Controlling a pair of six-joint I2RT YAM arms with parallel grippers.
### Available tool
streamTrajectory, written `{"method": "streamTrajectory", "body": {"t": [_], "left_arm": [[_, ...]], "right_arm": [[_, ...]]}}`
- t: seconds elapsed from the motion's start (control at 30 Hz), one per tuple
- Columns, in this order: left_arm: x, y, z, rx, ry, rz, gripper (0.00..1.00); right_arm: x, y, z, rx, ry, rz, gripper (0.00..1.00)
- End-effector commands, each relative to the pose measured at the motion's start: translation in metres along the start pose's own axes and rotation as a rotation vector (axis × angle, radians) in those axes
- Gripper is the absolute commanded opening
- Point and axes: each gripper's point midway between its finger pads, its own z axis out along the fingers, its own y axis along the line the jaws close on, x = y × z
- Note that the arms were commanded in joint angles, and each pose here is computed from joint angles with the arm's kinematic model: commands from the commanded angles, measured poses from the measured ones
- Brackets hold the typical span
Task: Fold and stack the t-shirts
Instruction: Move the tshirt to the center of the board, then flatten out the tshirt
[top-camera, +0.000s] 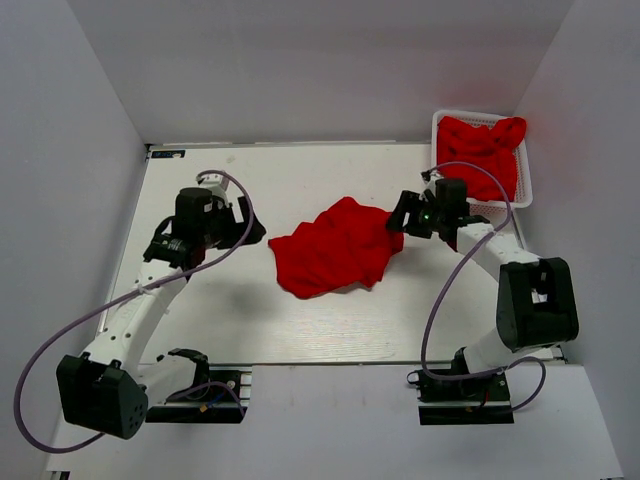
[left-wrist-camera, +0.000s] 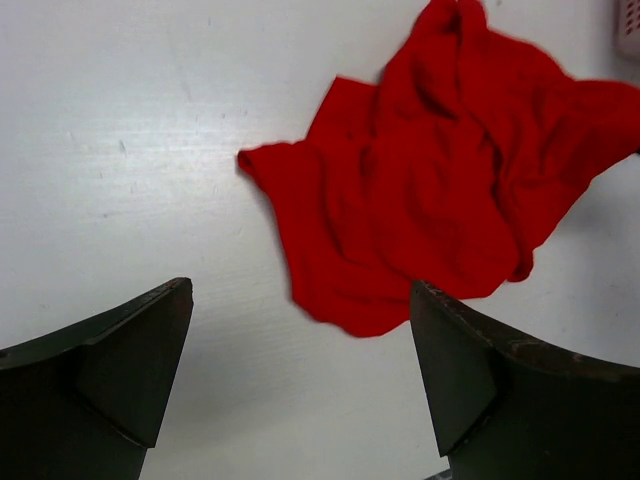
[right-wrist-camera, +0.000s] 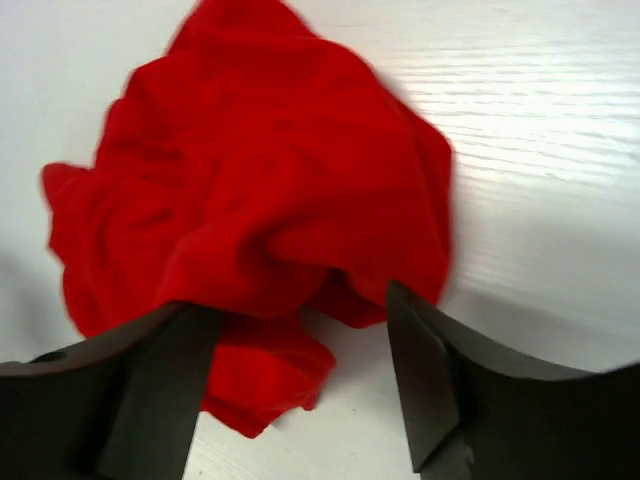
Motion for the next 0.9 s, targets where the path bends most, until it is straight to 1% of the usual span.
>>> {"method": "streamTrajectory", "body": {"t": [0.0, 0.03, 0.1, 0.17, 0.23, 0.27, 0.33, 0.37, 0.5, 0.53, 0.57, 0.6, 0.73, 0.77, 0.8, 0.87], "left_arm": [[0.021, 0.000, 0.005, 0.017, 0.067, -0.013, 1.00], [0.028, 0.003, 0.009, 0.008, 0.089, -0.017, 1.00], [0.030, 0.008, 0.013, -0.015, 0.095, -0.019, 1.00], [0.037, 0.016, 0.019, -0.046, 0.119, -0.022, 1.00], [0.039, 0.017, 0.023, -0.049, 0.127, -0.024, 1.00], [0.042, 0.019, 0.027, -0.056, 0.144, -0.026, 1.00], [0.044, 0.014, 0.029, -0.026, 0.156, -0.029, 1.00], [0.052, 0.018, 0.032, -0.034, 0.180, -0.024, 1.00], [0.081, 0.022, 0.035, -0.025, 0.238, 0.001, 1.00], [0.081, 0.022, 0.037, -0.022, 0.231, 0.003, 1.00], [0.085, 0.016, 0.038, 0.005, 0.240, 0.010, 1.00], [0.093, 0.014, 0.040, 0.012, 0.257, 0.019, 1.00], [0.117, 0.008, 0.050, 0.021, 0.338, 0.044, 1.00], [0.119, 0.006, 0.054, 0.023, 0.337, 0.055, 0.98], [0.124, 0.005, 0.058, 0.025, 0.354, 0.062, 0.96], [0.129, 0.001, 0.062, 0.016, 0.369, 0.088, 0.95]], "right_arm": [[-0.032, -0.011, -0.012, 0.114, -0.092, -0.087, 0.74], [-0.037, -0.005, -0.019, 0.107, -0.113, -0.097, 0.90], [-0.041, -0.008, -0.025, 0.139, -0.132, -0.104, 0.90], [-0.043, -0.008, -0.040, 0.168, -0.153, -0.113, 0.90], [-0.038, -0.014, -0.047, 0.215, -0.146, -0.116, 0.90], [-0.038, -0.012, -0.057, 0.228, -0.154, -0.110, 0.90], [-0.030, -0.014, -0.067, 0.251, -0.149, -0.102, 0.90], [-0.030, -0.010, -0.073, 0.245, -0.161, -0.099, 0.90], [0.003, 0.001, -0.089, 0.213, -0.086, -0.138, 0.90], [0.007, 0.004, -0.090, 0.202, -0.071, -0.162, 0.90], [0.009, 0.007, -0.092, 0.199, -0.065, -0.168, 0.90], [0.019, 0.010, -0.093, 0.193, -0.031, -0.193, 0.90], [0.031, 0.029, -0.087, 0.137, 0.006, -0.241, 0.90], [0.033, 0.031, -0.084, 0.135, 0.018, -0.246, 0.90], [0.044, 0.037, -0.076, 0.118, 0.061, -0.275, 0.90], [0.045, 0.042, -0.074, 0.124, 0.086, -0.302, 0.90]]}}
